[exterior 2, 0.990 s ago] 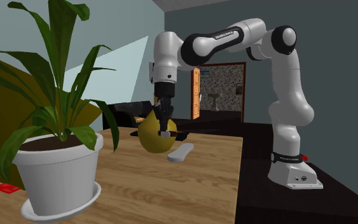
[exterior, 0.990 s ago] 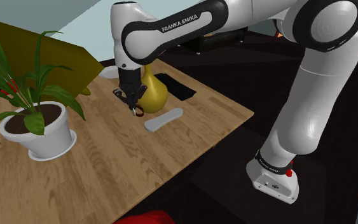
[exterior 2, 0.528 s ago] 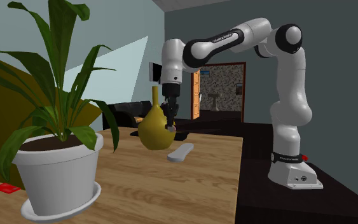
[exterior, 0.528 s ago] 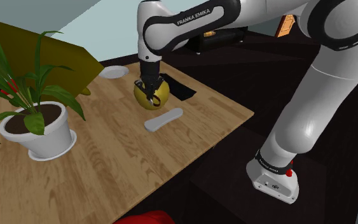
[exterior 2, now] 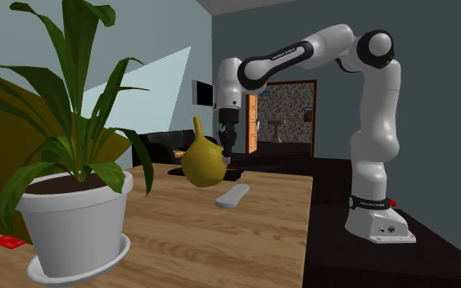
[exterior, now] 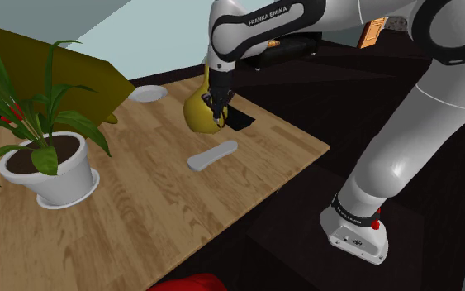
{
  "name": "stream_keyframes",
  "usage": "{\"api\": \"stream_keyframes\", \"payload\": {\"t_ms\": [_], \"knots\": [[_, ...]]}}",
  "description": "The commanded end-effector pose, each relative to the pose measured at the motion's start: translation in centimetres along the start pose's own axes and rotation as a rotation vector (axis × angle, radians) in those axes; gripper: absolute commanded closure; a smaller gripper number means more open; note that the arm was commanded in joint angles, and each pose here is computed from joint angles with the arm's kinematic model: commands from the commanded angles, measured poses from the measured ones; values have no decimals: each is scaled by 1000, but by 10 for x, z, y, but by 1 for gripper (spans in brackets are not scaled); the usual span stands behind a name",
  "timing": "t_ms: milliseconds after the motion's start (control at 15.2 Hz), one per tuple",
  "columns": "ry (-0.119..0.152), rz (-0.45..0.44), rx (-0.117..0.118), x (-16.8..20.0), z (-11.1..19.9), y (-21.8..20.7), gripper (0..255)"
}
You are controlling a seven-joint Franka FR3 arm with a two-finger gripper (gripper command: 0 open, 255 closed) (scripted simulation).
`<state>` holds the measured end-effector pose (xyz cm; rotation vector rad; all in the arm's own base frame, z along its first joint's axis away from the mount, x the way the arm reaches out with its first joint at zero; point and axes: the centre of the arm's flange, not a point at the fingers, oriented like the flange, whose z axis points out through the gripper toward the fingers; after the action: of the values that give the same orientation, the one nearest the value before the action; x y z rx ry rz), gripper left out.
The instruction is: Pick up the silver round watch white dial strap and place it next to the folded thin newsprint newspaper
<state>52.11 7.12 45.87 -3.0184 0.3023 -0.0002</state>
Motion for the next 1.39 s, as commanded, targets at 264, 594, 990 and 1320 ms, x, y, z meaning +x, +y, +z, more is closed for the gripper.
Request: {"api": "stream_keyframes", "payload": {"t_ms": [264,594,990,1320], "knots": [[-2,0,-1,12,-9,81,255],[-2,0,-1,21,-17,146,255],[-2,0,-1,31,-25,224,255],[-2,0,-1,40,-33,289,255]]}}
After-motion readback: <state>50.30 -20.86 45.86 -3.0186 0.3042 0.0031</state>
